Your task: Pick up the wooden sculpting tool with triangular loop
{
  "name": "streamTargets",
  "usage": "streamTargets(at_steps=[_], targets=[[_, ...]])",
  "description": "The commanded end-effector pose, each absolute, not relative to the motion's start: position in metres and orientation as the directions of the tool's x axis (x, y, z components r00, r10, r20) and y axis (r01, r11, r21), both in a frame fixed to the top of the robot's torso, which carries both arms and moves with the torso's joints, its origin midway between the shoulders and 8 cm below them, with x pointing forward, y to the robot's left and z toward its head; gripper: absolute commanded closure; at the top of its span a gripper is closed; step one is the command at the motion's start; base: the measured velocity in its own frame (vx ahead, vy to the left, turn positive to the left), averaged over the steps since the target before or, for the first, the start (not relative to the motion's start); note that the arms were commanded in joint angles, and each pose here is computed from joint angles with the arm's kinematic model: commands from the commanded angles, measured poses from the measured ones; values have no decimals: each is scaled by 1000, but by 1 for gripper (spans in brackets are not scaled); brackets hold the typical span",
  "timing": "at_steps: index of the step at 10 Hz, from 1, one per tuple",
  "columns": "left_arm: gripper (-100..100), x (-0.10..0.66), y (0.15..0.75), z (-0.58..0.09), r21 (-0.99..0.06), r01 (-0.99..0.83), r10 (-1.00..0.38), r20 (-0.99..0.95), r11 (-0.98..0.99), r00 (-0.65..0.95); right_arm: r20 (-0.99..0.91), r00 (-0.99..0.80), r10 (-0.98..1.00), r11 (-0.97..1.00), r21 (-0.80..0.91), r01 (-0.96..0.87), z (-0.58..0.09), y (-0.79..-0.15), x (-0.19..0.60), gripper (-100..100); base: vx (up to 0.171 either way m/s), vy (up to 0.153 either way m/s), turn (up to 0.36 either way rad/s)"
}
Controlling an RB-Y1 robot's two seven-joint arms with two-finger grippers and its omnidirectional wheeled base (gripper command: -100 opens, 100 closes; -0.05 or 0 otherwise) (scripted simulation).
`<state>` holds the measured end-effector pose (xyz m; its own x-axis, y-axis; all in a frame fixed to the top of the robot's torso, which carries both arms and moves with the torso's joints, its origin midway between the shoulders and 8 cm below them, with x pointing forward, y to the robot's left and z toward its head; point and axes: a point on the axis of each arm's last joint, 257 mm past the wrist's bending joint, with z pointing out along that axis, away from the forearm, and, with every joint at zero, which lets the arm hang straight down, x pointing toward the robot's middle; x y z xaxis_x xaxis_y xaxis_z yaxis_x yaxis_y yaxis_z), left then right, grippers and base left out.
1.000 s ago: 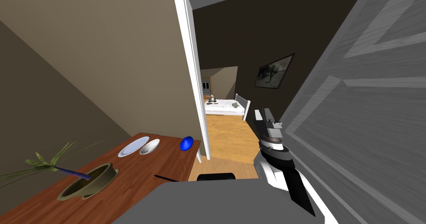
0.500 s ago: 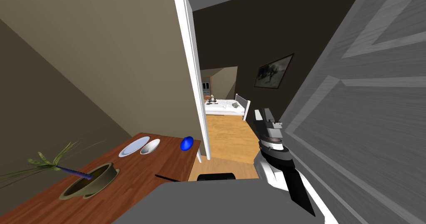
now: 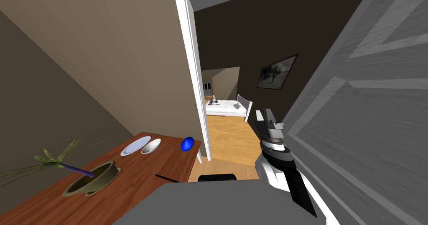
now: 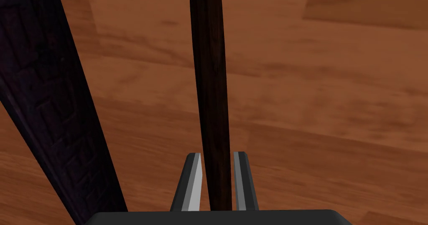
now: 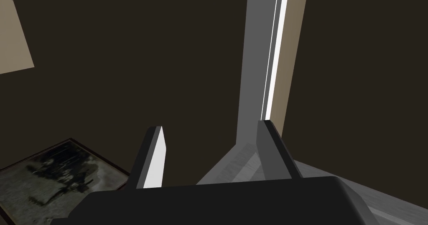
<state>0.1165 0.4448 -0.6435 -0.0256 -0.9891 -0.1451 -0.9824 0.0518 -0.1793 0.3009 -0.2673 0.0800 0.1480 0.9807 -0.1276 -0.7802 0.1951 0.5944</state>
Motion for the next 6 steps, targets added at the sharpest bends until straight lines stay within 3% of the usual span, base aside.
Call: streamTargets(at_steps=[1, 5, 6], targets=[[100, 118, 453, -637, -177, -982, -989, -144, 59, -33, -128, 148, 981, 195, 594, -780, 80, -267, 301, 0, 16, -72, 40], [100, 118, 460, -632, -174, -983, -989, -144, 65, -40, -128, 148, 981, 195, 594, -780, 80, -267, 301, 0, 6, -41, 31], [0, 117, 460, -631, -173, -983, -989, -144, 66, -41, -128, 148, 981, 195, 594, -780, 80, -267, 301, 0, 0, 0, 0]])
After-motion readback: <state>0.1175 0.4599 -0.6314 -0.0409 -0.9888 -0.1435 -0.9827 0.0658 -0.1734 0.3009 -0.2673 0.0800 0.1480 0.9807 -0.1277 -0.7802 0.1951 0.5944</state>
